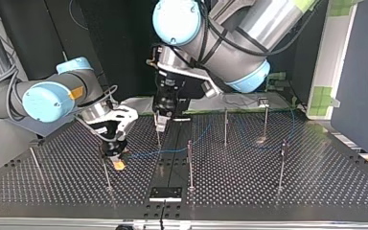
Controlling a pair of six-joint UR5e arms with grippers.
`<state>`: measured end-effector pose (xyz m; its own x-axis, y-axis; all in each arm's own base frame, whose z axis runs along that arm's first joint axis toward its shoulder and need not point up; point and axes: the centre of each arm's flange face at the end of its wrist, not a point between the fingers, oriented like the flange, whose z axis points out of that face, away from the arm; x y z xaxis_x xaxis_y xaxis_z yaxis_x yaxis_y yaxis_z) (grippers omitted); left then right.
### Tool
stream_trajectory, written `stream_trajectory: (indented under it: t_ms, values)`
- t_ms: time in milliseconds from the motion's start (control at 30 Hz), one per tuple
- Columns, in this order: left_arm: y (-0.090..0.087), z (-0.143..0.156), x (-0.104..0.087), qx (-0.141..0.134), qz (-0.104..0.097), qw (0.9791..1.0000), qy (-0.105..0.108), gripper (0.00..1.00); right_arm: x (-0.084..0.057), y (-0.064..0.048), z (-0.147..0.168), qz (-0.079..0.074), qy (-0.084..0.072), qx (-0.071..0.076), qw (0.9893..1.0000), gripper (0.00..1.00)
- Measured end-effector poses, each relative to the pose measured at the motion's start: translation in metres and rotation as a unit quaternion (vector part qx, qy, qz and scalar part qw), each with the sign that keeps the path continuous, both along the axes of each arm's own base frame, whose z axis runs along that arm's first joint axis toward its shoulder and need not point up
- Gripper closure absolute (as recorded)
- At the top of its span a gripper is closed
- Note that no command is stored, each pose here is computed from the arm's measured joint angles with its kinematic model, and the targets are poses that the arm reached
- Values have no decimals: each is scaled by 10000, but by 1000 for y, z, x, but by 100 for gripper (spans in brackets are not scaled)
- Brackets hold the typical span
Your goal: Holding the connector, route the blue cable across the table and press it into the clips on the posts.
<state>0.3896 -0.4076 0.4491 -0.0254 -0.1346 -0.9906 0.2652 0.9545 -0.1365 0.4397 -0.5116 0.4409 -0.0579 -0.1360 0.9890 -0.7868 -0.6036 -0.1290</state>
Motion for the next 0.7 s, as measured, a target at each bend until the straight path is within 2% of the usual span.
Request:
stream_trajectory:
  t_ms: [267, 433, 700]
  values:
    - [-9, -8, 25, 79, 273, 9996, 70, 0, 0, 0, 0, 2, 4, -2, 10000, 100]
    - [-17, -11, 39, 106, 314, 9994, 76, 0, 0, 0, 0, 1, 4, -4, 10000, 100]
    - [-20, -19, 56, 125, 377, 9992, 95, 0, 0, 0, 0, 2, 3, -9, 10000, 100]
